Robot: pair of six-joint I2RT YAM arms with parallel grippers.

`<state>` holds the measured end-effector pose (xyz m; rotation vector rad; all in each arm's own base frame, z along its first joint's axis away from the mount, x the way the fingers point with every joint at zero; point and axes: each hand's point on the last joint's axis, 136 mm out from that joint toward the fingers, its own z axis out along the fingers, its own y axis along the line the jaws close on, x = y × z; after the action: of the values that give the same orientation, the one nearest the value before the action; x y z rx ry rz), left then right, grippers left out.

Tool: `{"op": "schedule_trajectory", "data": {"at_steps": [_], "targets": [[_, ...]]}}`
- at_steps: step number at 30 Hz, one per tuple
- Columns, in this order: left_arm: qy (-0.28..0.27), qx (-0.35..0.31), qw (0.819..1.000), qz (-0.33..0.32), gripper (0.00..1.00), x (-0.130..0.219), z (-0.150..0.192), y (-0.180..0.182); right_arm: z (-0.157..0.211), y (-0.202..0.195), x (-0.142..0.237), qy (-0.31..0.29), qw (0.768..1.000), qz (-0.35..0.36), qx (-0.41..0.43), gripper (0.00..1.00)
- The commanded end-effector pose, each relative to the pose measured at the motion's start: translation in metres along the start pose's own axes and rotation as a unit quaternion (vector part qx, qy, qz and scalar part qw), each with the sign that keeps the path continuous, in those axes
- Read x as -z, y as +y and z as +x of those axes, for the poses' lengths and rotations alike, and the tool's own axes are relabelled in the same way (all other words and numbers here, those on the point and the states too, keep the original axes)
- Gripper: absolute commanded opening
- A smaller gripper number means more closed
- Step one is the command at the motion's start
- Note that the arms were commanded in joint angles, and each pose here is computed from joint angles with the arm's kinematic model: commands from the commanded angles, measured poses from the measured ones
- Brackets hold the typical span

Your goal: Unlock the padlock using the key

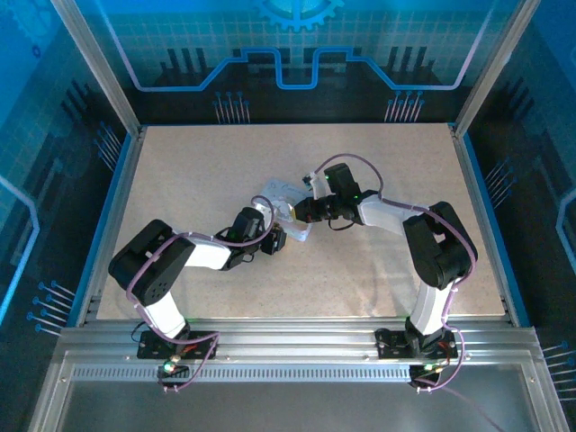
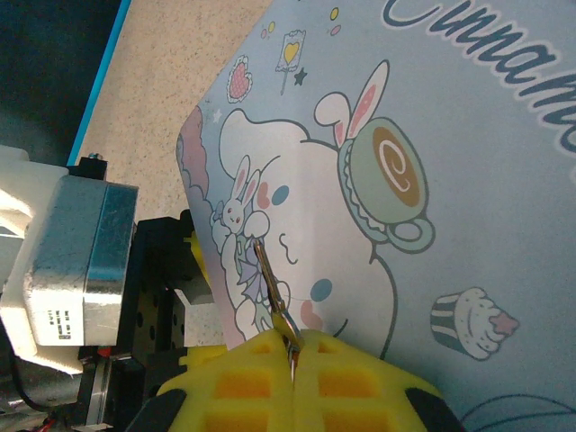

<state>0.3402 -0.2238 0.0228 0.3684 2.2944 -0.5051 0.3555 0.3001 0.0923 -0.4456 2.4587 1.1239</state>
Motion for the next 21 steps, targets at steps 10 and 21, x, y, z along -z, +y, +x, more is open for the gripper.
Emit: {"op": "schedule_trajectory", "data": {"at_steps": [10,21], "targets": [[0.010,-0.026,0.998,0.048,0.46,-0.0060,0.0023,-0.0250,0.0402,-0.0238,-0.0088,0.061,0.996,0.041,-0.045,0.00],[0.015,-0.039,0.998,0.038,0.48,-0.0062,0.0047,-0.0260,0.0397,-0.0236,-0.0085,0.060,0.996,0.041,-0.044,0.00]]}}
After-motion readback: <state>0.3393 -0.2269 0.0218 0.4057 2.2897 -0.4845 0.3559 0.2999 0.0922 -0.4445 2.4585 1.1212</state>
